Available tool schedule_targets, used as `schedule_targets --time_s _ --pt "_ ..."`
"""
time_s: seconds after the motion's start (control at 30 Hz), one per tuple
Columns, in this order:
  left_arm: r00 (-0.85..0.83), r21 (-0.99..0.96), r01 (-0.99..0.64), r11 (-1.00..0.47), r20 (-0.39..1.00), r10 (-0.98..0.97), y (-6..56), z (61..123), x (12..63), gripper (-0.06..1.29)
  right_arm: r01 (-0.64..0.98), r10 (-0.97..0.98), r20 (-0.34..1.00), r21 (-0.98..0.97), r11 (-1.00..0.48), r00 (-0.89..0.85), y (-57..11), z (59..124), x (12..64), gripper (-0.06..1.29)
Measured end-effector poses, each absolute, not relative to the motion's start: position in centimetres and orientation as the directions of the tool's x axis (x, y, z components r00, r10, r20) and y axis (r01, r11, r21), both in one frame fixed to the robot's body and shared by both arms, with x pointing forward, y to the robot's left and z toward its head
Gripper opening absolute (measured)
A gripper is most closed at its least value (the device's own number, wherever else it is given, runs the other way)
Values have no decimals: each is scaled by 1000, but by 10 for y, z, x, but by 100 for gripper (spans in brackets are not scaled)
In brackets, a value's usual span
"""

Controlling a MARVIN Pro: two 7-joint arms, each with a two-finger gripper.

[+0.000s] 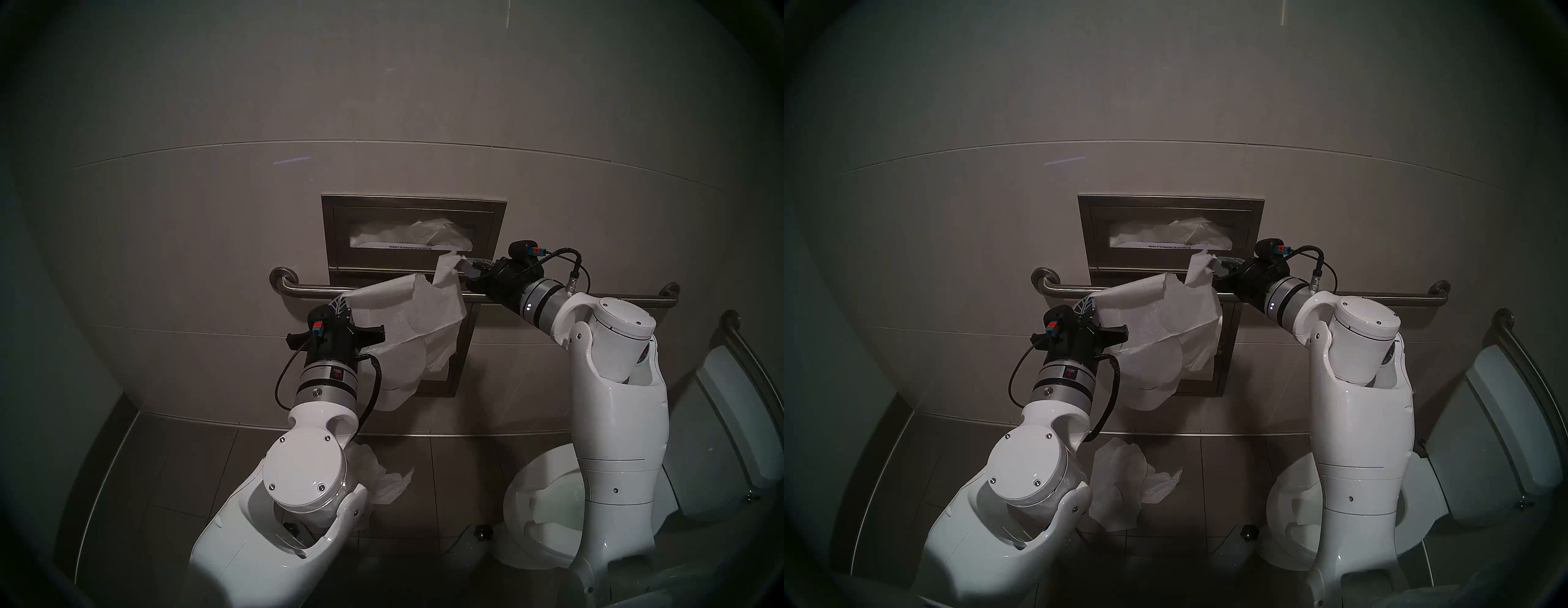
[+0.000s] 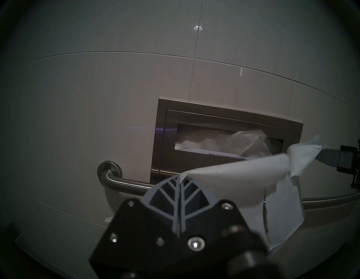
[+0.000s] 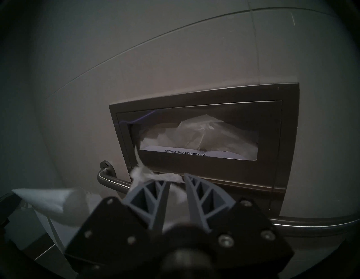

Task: Take out a toilet seat cover

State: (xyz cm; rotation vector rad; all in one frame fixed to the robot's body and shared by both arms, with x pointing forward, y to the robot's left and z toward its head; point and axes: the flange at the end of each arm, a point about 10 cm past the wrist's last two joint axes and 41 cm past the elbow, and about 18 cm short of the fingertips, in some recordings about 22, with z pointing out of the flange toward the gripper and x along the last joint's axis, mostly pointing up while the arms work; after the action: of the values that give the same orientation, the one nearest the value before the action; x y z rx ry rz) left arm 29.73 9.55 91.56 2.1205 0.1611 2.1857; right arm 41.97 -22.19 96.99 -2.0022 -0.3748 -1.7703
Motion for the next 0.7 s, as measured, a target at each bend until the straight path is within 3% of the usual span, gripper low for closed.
schedule_targets --time_s 0.07,0.63,0.67,0.7 --pt "-29 142 5 -990 990 142 95 916 297 -2 480 -88 986 -147 -865 142 -222 970 420 28" --pt "-37 137 -11 -990 990 138 97 920 298 -2 490 -105 986 -157 -857 132 -221 973 422 28" --pt "-38 135 -12 -991 990 135 98 920 298 52 491 -105 986 -157 -857 132 -221 973 422 28" --pt "-38 133 -13 -991 990 133 98 920 298 93 491 -106 986 -157 -857 131 -221 973 422 28"
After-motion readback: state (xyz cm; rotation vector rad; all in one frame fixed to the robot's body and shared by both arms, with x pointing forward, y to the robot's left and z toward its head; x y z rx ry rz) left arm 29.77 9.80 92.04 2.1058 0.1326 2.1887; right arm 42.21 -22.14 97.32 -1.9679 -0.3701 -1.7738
